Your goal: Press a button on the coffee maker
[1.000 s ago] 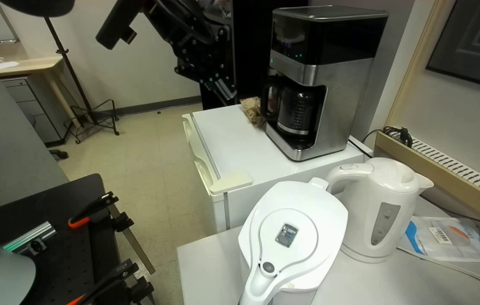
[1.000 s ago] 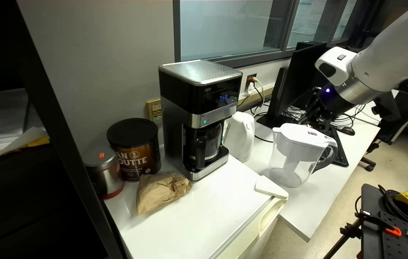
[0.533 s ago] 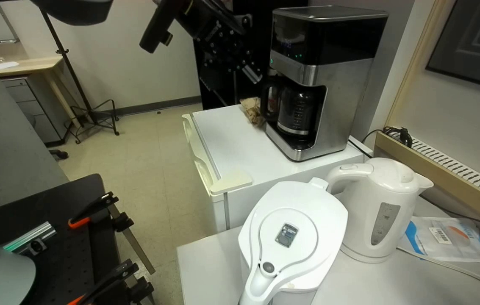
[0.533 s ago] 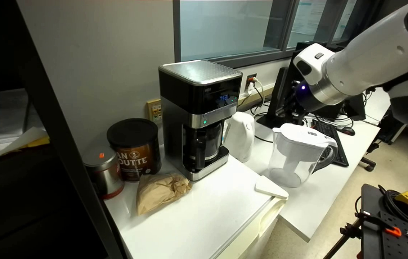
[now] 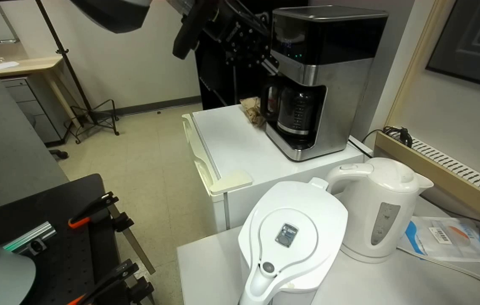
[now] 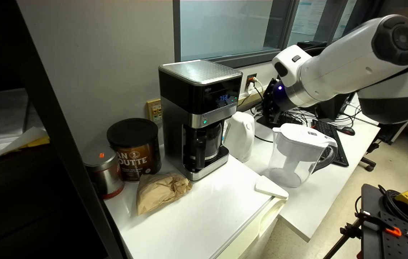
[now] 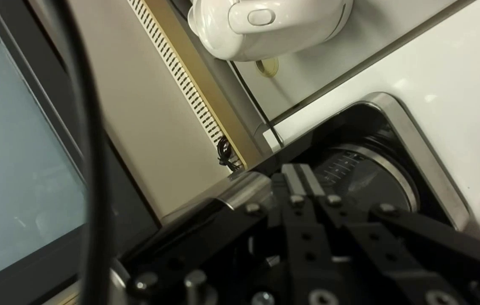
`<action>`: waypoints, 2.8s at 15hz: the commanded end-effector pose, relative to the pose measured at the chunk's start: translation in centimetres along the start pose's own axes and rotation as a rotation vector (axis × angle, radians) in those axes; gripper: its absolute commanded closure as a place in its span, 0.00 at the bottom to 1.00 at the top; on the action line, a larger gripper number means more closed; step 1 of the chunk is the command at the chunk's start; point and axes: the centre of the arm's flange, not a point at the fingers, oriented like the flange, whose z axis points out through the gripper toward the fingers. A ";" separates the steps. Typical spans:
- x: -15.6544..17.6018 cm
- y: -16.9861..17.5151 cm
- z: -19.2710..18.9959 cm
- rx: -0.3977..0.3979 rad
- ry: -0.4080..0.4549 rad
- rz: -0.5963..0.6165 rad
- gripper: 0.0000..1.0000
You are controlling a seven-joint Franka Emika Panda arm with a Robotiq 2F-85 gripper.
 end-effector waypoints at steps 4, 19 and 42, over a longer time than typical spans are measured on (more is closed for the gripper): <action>1.9 -0.3 1.7 -0.032 0.079 0.010 1.00; 3.5 -0.3 3.3 -0.053 0.157 0.019 1.00; 1.1 -2.8 2.1 -0.008 0.182 -0.059 1.00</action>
